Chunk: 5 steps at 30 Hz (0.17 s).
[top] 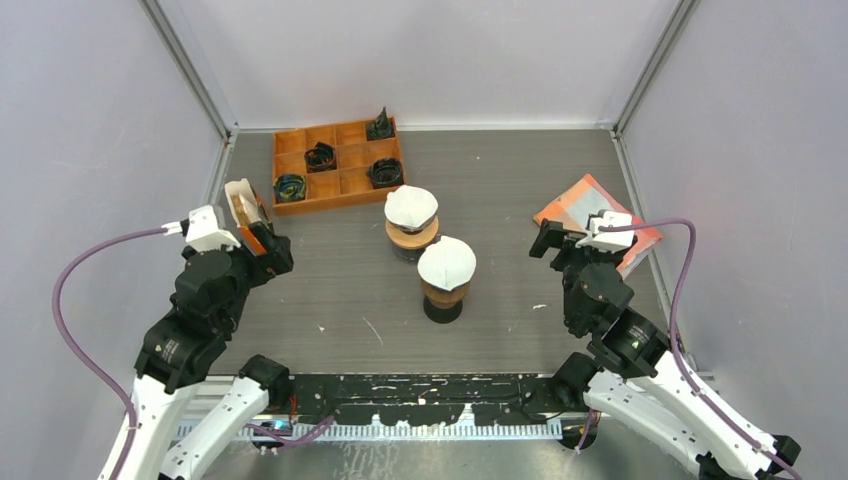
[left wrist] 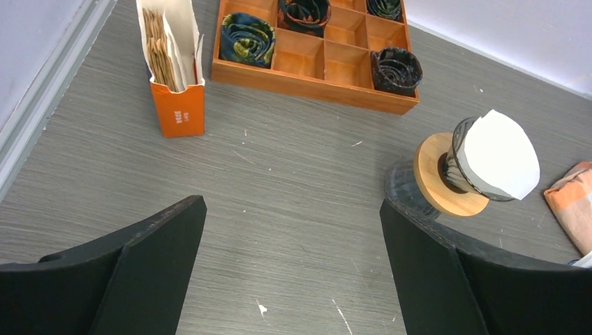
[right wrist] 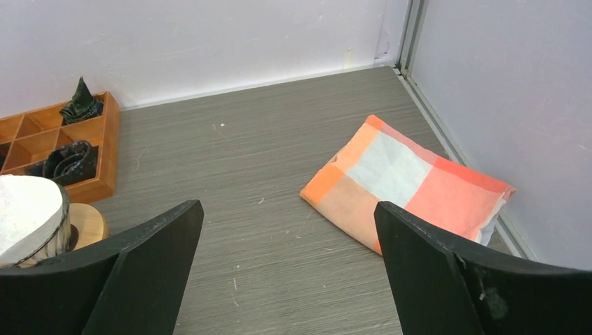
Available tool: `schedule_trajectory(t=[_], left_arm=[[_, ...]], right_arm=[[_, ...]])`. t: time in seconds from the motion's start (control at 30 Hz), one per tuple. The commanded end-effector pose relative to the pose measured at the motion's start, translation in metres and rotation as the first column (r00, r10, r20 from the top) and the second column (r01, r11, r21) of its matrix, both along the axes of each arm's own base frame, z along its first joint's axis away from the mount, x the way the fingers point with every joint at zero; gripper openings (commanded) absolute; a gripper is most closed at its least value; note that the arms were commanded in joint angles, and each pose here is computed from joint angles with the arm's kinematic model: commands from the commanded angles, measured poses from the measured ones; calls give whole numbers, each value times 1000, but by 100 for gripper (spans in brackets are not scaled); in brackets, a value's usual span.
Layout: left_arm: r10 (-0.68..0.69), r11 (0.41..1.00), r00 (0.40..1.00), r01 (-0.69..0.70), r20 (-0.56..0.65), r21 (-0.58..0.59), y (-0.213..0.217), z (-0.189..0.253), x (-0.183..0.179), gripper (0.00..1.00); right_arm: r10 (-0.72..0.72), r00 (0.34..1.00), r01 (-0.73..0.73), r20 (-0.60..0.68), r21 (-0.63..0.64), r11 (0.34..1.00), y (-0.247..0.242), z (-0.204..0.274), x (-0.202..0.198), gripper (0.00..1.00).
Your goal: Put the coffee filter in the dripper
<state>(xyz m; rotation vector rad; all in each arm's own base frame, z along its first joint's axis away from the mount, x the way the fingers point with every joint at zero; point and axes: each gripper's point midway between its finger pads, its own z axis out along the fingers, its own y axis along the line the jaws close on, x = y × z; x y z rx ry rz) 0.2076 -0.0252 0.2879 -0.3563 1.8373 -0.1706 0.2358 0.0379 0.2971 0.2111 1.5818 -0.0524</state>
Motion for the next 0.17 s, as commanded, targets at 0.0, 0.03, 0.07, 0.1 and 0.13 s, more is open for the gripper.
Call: schedule_trajectory(t=[0.0,0.03,0.07,0.1,0.13], left_arm=[[12,1000,999,-11,51,-20,-1,12,7,99],[12,1000,999,-11,51,-20,-1,12,8,99],[11,1000,999,-10,50,-19,-1,11,8,99],[10,1000,999,-9,50,-21,-1,11,8,99],[8,1000,999,-7,49,-21,-2,11,8,99]], right_arm=[[-7,998,4,55,47,999,0,20,1,100],[-7,998,4,55,47,999,0,20,1,100],[-5,999,2,53,46,999,1,20,2,100],[-4,999,2,52,43,999,1,20,2,100],[0,999,-2,51,41,999,2,20,3,100]])
